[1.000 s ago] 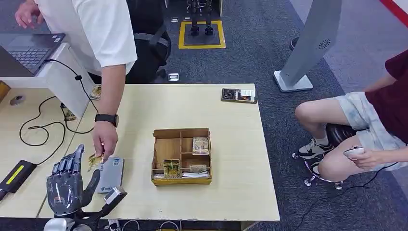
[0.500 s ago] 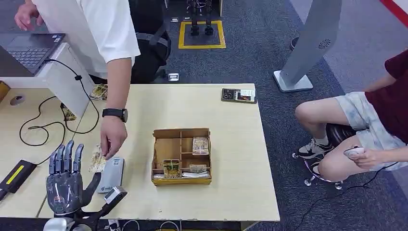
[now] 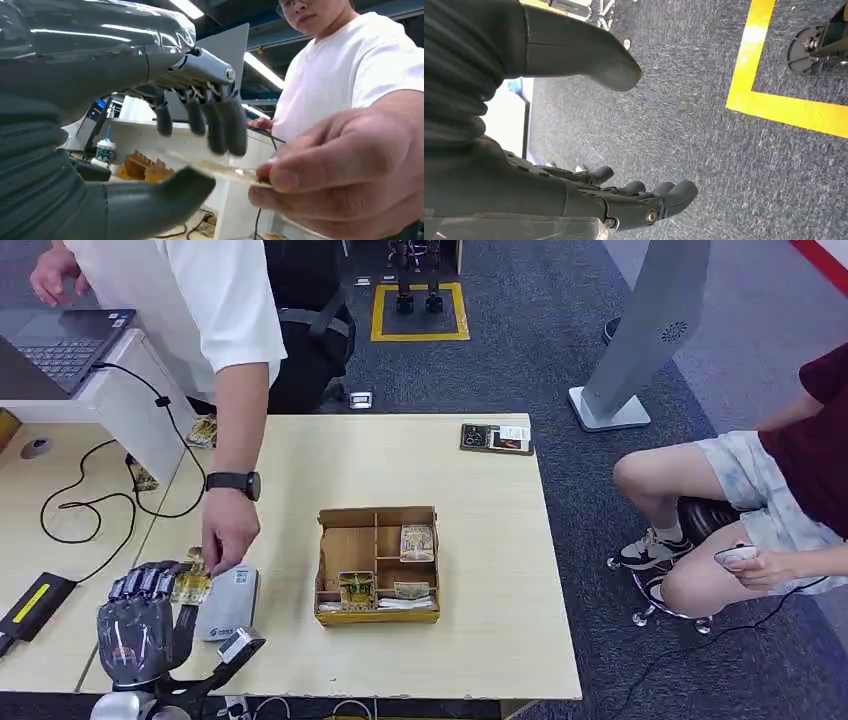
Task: Pass the card to the sensor for recognition and then transmit it.
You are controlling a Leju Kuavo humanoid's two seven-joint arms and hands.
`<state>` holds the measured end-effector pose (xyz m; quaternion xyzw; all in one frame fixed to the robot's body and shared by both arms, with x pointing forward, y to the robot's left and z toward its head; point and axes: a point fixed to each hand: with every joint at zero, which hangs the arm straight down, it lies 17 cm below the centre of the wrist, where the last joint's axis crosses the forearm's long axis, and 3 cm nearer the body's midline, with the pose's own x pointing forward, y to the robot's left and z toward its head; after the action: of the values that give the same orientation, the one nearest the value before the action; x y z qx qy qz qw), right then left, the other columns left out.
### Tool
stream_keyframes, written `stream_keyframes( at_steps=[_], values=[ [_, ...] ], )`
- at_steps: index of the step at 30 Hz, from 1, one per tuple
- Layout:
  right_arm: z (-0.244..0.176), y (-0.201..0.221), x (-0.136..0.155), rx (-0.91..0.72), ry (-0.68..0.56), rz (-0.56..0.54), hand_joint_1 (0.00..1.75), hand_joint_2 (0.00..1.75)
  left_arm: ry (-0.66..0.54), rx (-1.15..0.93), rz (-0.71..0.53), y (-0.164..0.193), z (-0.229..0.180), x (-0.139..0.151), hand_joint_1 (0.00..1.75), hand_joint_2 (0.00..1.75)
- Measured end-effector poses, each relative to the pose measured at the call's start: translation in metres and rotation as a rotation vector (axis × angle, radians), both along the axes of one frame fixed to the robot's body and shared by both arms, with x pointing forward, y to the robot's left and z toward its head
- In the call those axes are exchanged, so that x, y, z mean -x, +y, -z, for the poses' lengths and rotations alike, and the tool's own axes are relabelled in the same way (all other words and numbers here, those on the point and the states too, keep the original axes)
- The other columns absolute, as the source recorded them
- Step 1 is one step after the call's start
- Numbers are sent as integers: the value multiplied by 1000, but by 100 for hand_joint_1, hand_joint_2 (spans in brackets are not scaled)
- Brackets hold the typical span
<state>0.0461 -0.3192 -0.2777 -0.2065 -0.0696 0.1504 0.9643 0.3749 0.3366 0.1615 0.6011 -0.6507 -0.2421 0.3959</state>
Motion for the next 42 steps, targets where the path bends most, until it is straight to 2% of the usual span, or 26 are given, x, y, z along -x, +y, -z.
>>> stream_keyframes(
  at_steps=[29, 42],
  values=[
    [0, 0, 0, 0, -1, 1, 0, 175, -5, -1, 10, -1, -1, 0, 175, 175],
    [0, 1, 0, 0, 0, -5, 0, 175, 66, -10, -54, 5, 15, -3, 175, 175]
  ],
)
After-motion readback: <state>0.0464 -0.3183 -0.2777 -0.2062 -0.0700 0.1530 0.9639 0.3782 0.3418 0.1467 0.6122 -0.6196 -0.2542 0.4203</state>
